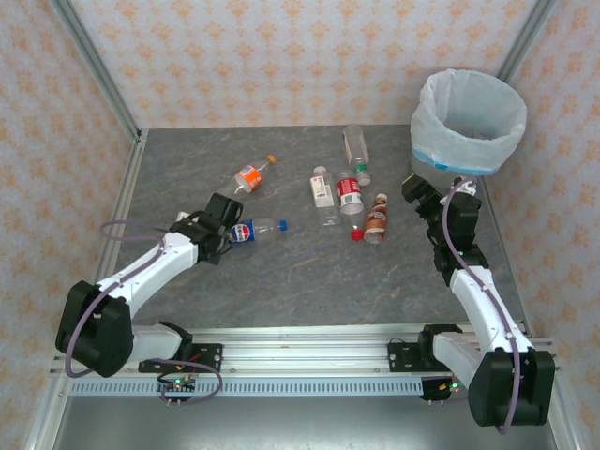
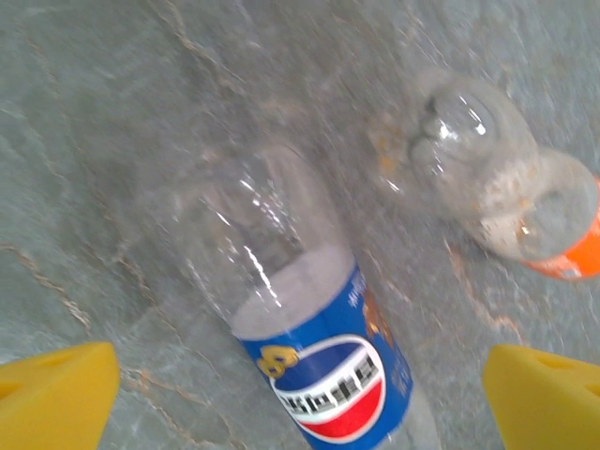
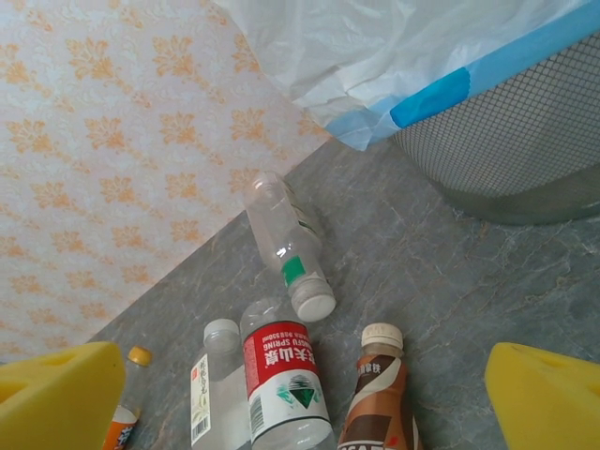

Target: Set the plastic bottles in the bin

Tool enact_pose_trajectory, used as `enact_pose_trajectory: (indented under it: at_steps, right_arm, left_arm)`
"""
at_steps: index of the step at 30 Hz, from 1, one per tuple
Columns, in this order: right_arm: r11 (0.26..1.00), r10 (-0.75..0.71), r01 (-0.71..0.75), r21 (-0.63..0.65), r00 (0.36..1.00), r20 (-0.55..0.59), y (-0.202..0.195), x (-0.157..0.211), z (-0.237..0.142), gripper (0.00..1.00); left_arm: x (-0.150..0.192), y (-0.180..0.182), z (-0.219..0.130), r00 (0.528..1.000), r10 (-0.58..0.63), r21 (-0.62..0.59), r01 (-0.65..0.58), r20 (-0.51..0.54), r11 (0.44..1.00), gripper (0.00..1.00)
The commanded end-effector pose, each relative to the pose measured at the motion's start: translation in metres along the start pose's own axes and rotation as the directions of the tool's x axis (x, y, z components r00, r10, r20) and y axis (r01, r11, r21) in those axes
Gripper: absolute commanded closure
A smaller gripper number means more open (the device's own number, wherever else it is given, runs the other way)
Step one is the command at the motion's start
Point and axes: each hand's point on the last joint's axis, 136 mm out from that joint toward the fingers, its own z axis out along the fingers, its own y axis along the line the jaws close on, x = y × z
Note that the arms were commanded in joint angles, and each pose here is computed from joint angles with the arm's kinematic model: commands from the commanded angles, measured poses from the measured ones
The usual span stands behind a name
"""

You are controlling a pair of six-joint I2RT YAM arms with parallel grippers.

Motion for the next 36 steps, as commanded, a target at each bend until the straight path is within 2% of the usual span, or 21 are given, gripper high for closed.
enact_pose_trajectory:
  at_steps: [1,7,12,16,24,29,36]
  right_arm:
    - [0.999,-0.026,0.028,-0.038,0.999,0.048,0.012,-0.012,-0.006,0.01]
    - [0.993,-0.052,0.056,-0.102,0.998,0.042,0.023,-0.009,-0.012,0.01]
    - [0.996,-0.046,0.045,-0.081,0.999,-0.013,0.023,-0.005,-0.01,0.01]
    - [0.989,-0.065,0.057,-0.134,0.996,-0.055,0.032,0.001,-0.007,0.01]
    - [0.991,-0.065,0.059,-0.12,0.997,-0.048,0.028,0.002,-0.008,0.01]
    - [0.992,-0.068,0.061,-0.108,0.996,-0.059,0.024,0.006,-0.008,0.01]
    - [0.993,-0.068,0.062,-0.104,0.996,-0.055,0.024,0.004,-0.008,0.01]
  left_arm:
    - [-0.012,0.013,-0.002,0.998,-0.046,-0.077,0.05,0.047,0.996,0.0]
    - [-0.003,0.018,0.012,0.995,-0.098,-0.134,0.097,-0.002,0.986,0.0]
    - [0.003,0.014,0.026,0.993,-0.113,-0.165,0.106,-0.036,0.981,0.0]
    - [0.002,0.01,0.038,0.991,-0.128,-0.173,0.122,-0.025,0.977,0.0]
    - [0.008,0.013,0.062,0.995,-0.099,-0.223,0.092,-0.02,0.971,0.01]
    - [0.015,0.018,0.077,0.995,-0.097,-0.239,0.087,-0.028,0.967,0.12]
    - [0.016,0.027,0.087,0.997,-0.082,-0.251,0.075,-0.015,0.965,0.23]
